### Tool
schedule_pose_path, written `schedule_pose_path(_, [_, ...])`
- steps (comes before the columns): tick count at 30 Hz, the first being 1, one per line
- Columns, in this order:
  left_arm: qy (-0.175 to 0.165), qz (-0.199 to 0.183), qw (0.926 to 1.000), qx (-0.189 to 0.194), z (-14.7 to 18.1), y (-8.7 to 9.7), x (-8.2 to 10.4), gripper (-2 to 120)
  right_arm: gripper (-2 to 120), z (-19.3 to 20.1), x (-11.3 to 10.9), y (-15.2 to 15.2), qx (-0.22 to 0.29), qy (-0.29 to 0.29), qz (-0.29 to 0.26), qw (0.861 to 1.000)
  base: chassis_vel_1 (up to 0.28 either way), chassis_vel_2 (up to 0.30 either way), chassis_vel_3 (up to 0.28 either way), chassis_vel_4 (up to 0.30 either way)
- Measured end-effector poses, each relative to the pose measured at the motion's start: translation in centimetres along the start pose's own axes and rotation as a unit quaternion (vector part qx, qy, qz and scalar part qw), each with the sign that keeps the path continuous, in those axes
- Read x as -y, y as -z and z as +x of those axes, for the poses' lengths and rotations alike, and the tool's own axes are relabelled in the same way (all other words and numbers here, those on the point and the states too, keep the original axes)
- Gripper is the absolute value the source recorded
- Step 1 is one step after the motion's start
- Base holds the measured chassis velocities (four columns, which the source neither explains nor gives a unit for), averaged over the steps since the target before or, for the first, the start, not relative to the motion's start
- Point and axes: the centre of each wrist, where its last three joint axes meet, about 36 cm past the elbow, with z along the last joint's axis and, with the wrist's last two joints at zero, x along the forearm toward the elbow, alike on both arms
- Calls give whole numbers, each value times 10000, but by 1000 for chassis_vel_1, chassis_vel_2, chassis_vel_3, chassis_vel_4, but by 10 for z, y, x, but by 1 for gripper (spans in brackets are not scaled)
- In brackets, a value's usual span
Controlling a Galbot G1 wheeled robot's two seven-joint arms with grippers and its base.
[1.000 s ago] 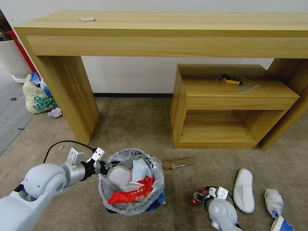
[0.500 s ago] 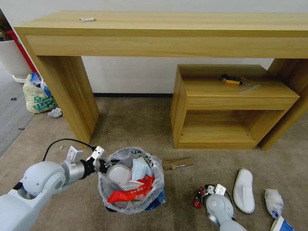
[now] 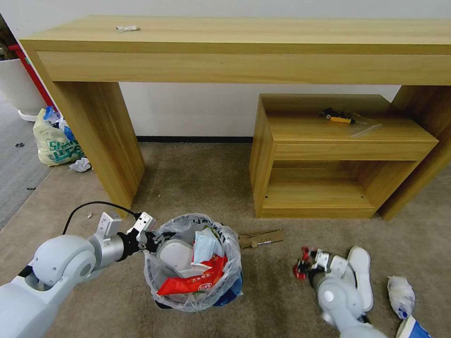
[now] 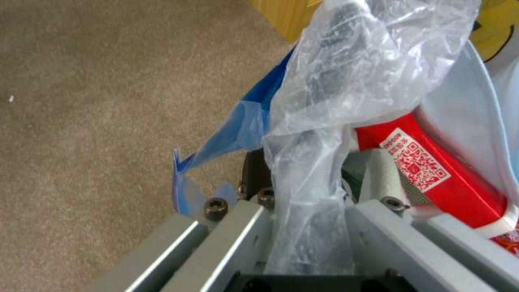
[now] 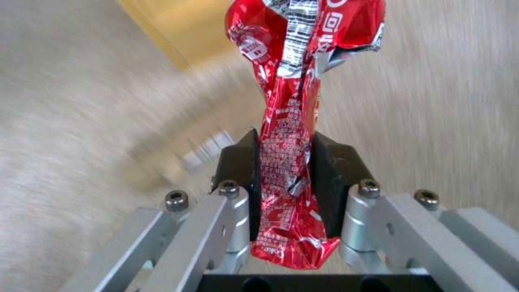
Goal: Pick up the trash bin and place the garbage on the floor into it.
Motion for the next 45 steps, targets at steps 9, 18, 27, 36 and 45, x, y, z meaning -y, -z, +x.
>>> schedule_pose_path(9, [167,52,9998,27,-4,2,0,0,19,53,-27,104,1521,2195,1236,9557,0,0,0,0])
schedule_pose_path(18, [231,82,9997,-32,-12,7,-11,0,19,74,-78,150,1545,4426,2233,8546,0,0,0,0])
schedule_pose_path(27, [167,28,9997,-150,-29,17,-24,0,19,84,-114,148,1069,5496,3042,7707,0,0,0,0])
schedule_pose_path(36, [-108,-43,9997,-211,-64,36,-35,0,19,50,-141,133,711,5624,3649,7386,0,0,0,0])
schedule_pose_path(45, [-299,-165,9991,-249,-89,62,-49,0,19,30,-151,111,102,5119,4183,7503,0,0,0,0])
